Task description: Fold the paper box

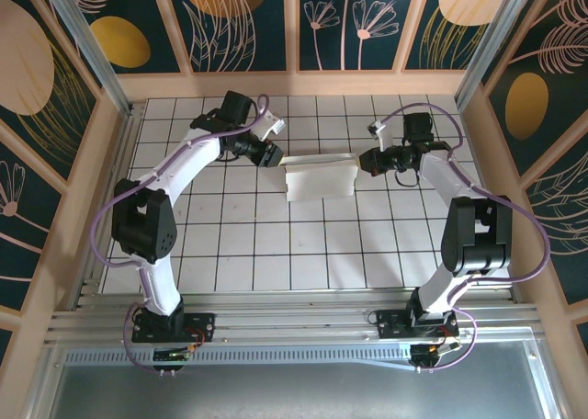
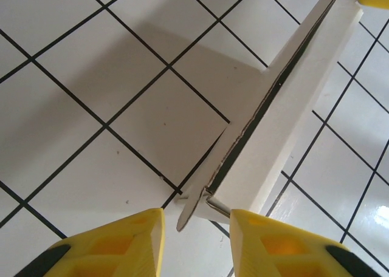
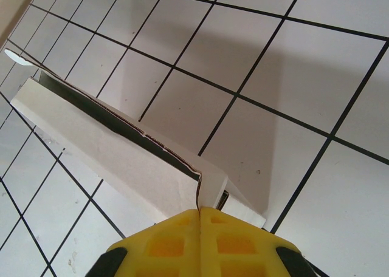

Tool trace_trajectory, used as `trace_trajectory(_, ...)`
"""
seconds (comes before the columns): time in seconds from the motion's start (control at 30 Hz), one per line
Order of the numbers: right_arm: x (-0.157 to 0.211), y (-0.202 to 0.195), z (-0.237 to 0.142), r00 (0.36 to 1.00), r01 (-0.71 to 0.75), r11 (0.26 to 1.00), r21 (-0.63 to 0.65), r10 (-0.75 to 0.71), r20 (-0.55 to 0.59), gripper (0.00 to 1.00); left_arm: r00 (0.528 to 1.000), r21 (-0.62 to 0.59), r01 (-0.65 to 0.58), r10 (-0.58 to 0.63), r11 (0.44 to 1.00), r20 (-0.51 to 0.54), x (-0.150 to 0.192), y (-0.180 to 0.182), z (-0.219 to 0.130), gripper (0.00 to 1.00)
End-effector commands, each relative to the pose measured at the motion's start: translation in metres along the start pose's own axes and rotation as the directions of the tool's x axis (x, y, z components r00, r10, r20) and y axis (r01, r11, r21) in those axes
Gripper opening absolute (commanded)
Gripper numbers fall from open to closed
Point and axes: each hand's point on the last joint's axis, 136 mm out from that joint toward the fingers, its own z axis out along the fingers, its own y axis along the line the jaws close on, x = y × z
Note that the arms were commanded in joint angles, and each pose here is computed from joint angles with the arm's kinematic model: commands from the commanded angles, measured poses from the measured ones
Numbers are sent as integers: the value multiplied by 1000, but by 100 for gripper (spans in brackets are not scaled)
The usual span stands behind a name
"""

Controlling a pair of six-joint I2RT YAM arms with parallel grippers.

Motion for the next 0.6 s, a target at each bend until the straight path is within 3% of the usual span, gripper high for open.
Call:
trace_trajectory(0.0, 10, 6, 3, 999, -16, 1000, -4, 16, -35, 2, 999, 23, -28, 28, 999, -32, 1, 0, 6, 35)
trace_trajectory(0.2, 12, 6, 4, 999, -17, 1000, -4, 17, -40, 2, 999, 90, -40, 42, 995, -20, -3, -8, 12, 34)
trace_trajectory(0.37, 13, 5, 5, 999, -18, 1000, -5, 18, -39, 2, 999, 81, -32, 35, 996, -39, 1, -4, 17, 26)
trace_trajectory(0.57, 13, 6, 5, 999, -13, 1000, -2, 13, -40, 1, 996, 45, -2, 6, 999, -90, 14, 3, 20, 27)
